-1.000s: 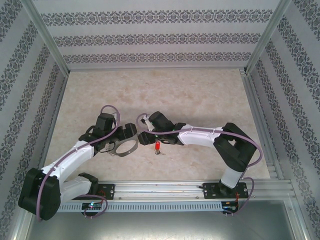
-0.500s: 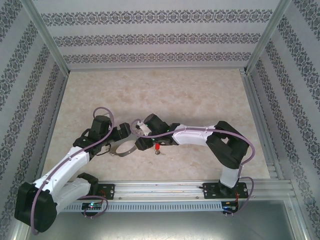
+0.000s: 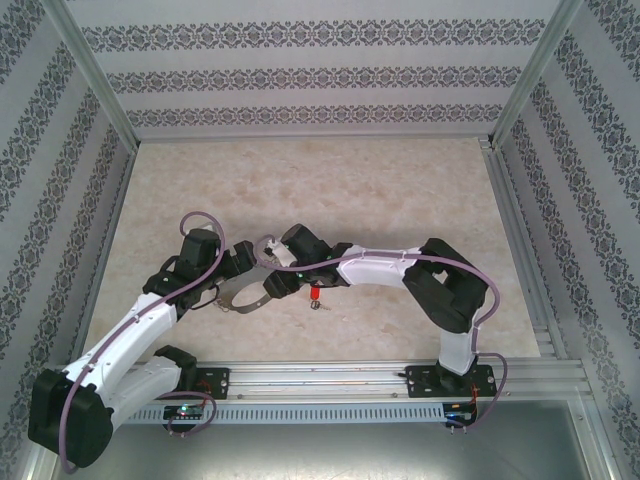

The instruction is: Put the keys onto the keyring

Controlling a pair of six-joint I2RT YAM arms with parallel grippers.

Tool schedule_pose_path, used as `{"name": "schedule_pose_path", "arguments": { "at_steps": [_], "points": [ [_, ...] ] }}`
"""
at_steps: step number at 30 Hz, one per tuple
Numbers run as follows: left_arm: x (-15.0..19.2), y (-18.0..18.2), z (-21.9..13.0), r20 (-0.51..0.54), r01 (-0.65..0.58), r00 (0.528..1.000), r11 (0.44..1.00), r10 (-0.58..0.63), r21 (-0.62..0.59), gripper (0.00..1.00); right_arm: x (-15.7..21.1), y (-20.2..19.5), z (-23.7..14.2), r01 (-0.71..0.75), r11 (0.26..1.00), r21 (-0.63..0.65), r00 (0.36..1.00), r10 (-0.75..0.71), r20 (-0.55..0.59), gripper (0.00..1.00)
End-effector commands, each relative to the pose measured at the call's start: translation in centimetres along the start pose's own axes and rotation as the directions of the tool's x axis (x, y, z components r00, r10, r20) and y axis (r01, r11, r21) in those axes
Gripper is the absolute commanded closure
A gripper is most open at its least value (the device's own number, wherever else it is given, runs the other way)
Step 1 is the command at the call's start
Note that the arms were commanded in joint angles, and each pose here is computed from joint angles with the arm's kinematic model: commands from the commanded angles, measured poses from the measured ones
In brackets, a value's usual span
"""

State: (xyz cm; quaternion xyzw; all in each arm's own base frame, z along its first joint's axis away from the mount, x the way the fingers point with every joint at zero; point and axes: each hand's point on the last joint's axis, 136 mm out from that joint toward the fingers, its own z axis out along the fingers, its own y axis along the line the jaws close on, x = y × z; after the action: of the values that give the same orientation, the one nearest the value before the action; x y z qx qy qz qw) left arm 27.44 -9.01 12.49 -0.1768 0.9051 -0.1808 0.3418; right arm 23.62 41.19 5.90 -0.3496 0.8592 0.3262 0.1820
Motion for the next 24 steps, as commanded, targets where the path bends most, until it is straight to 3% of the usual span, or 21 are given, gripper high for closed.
{"name": "schedule_pose_path", "arguments": {
  "at_steps": [1,24],
  "points": [
    [-0.7,-0.4,-0.7,0.018,-0.006,1.000,1.000,0.006,-0.007,0.00,-0.5,0.9,0.7,0.025,0.999,-0.030,1.000,-0.025,0.003,0.49],
    [-0.7,-0.6,-0.9,0.020,0.001,1.000,1.000,-0.001,0.007,0.00,-1.1,-1.4,1.4,0.002,1.000,0.024,1.000,-0.002,-0.004,0.51]
  ]
}}
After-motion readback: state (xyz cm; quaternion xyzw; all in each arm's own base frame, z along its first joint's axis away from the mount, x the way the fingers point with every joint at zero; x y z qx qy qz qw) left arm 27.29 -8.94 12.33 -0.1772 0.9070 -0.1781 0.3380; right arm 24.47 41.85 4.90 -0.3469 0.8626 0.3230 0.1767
